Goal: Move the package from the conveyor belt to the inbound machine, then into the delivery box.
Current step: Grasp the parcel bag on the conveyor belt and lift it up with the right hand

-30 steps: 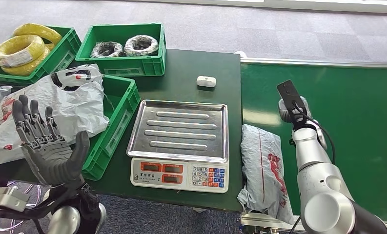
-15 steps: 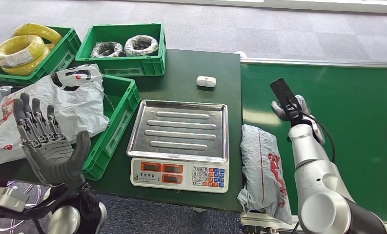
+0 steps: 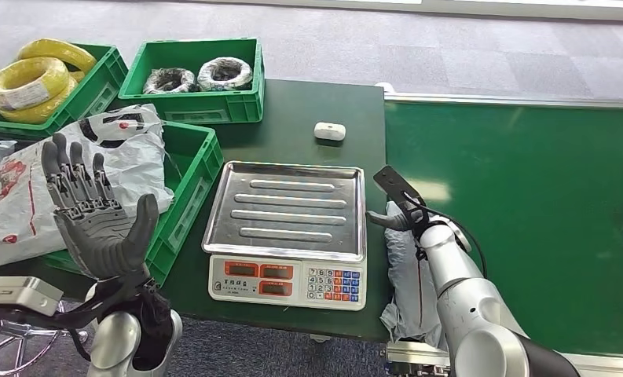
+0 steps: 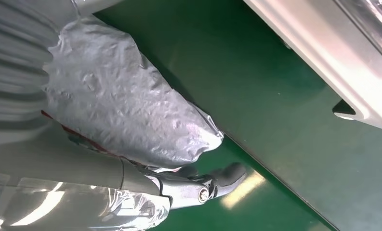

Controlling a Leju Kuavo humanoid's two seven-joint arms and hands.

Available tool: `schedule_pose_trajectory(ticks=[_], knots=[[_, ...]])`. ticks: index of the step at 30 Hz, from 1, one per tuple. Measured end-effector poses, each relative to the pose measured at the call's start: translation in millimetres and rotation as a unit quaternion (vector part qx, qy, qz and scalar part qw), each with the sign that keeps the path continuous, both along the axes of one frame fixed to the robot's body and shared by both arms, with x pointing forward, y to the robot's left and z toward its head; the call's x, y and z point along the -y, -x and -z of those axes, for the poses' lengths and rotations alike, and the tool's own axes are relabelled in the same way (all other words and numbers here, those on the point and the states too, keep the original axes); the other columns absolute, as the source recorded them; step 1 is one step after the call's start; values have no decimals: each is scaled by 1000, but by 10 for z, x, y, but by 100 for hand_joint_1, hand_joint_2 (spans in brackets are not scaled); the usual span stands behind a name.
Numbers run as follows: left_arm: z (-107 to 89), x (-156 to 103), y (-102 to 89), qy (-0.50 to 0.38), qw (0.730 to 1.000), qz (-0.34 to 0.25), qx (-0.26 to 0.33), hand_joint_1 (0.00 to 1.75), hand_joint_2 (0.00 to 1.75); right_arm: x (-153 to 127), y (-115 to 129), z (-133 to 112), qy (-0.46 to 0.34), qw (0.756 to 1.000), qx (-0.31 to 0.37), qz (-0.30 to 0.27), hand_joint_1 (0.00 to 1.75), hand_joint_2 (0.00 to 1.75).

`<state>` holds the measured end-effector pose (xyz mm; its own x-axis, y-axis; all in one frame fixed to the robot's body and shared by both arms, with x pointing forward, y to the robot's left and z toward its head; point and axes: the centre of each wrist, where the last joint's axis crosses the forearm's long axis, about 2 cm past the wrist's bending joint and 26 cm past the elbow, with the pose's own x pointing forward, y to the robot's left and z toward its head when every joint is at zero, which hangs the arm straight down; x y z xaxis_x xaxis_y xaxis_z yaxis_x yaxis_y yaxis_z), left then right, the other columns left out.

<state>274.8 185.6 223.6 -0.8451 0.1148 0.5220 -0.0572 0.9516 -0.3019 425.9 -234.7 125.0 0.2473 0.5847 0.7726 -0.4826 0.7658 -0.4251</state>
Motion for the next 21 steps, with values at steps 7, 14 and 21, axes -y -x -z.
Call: schedule_pose_trajectory(ticks=[7,14,21], knots=[[-38,34,-121,1,1000,10,2,0,175,-84,45,49,-6,1000,-18,-24,0,175],[-58,78,-190,0,1000,18,3,0,175,-115,86,98,-7,998,-31,-48,0,175],[-60,102,-212,0,1000,20,1,0,175,-124,96,110,-3,998,-30,-46,115,175]])
